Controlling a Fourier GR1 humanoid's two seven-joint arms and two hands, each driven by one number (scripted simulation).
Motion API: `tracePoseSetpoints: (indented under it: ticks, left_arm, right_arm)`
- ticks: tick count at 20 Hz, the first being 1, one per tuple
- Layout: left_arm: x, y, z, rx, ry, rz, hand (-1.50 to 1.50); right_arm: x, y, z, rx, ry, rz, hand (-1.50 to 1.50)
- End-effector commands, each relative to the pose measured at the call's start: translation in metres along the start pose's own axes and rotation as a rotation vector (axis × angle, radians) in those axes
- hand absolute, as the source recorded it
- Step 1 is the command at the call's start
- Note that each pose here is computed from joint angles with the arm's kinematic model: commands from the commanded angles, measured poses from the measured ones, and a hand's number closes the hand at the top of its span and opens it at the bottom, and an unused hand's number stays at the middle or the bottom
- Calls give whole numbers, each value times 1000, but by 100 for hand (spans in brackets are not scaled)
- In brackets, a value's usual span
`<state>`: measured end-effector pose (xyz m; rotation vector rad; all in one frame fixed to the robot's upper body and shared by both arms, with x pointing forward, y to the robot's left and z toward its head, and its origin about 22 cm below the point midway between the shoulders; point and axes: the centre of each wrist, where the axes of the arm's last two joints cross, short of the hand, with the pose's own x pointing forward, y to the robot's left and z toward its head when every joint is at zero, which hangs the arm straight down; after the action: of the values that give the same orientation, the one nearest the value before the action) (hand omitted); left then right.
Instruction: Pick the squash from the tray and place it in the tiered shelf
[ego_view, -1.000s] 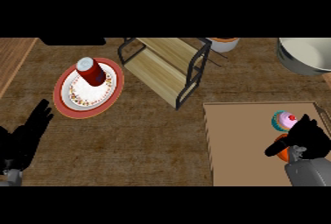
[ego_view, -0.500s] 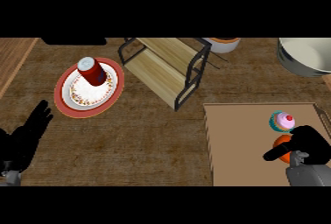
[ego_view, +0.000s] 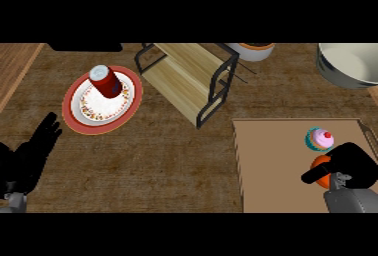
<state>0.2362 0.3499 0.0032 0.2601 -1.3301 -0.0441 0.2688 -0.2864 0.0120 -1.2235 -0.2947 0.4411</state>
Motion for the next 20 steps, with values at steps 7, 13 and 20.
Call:
tracePoseSetpoints:
  ticks: [7,13,20]
  left_arm:
    - [18,-22,-13,-104,-62,-21,0]
    - [22,-37,-20,-162,-70,-36,0]
    - [26,-48,-25,-176,-52,-35,0]
  right_arm:
    - [124,-4,157,-124,-425,-43,150]
    - [167,-41,213,-236,-573,-125,150]
    - [182,-81,248,-288,-568,-262,150]
